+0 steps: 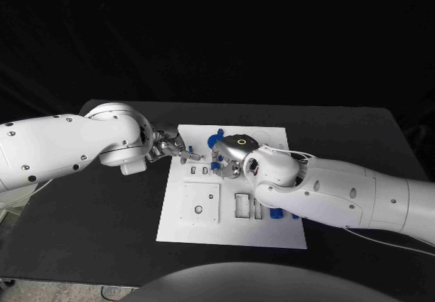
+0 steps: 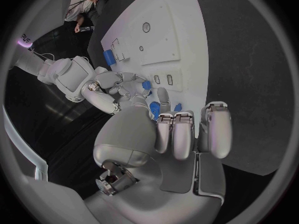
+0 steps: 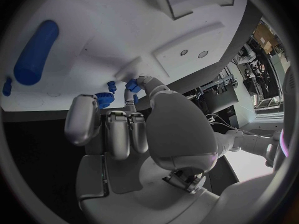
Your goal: Assemble the parts on the task board
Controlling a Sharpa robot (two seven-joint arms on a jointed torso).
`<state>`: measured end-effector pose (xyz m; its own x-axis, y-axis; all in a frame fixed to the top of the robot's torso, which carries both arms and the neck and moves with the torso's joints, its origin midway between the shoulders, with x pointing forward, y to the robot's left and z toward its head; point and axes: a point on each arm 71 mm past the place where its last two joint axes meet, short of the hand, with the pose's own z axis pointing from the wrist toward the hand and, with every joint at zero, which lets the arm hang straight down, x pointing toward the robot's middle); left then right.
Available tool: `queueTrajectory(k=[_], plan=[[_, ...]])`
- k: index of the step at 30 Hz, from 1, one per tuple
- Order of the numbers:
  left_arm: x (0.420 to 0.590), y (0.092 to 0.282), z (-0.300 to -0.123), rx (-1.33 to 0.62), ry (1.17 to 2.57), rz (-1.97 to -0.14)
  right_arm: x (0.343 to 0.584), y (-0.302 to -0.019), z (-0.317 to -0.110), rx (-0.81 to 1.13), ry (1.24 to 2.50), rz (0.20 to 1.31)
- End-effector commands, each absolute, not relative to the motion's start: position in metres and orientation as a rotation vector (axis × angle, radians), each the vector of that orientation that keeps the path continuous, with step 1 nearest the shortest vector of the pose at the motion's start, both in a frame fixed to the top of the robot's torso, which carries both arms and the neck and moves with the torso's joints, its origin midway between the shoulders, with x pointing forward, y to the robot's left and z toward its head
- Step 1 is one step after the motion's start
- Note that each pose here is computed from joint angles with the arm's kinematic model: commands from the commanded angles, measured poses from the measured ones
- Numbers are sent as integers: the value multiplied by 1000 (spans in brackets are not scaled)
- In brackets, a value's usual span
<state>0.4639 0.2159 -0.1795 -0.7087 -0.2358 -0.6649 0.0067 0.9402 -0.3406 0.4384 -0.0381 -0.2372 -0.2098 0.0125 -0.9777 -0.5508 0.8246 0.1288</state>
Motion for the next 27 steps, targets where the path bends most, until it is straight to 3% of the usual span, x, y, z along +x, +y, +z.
queueTrajectory(k=[1, 15, 27], plan=[[463, 212, -181, -145, 2346, -440, 437, -38, -232, -396, 1649, 617], [464, 204, -180, -164, 2294, -578, 429, -54, -213, -294, 1465, 802], [462, 192, -186, -171, 2282, -706, 424, -60, -210, -263, 1472, 847]])
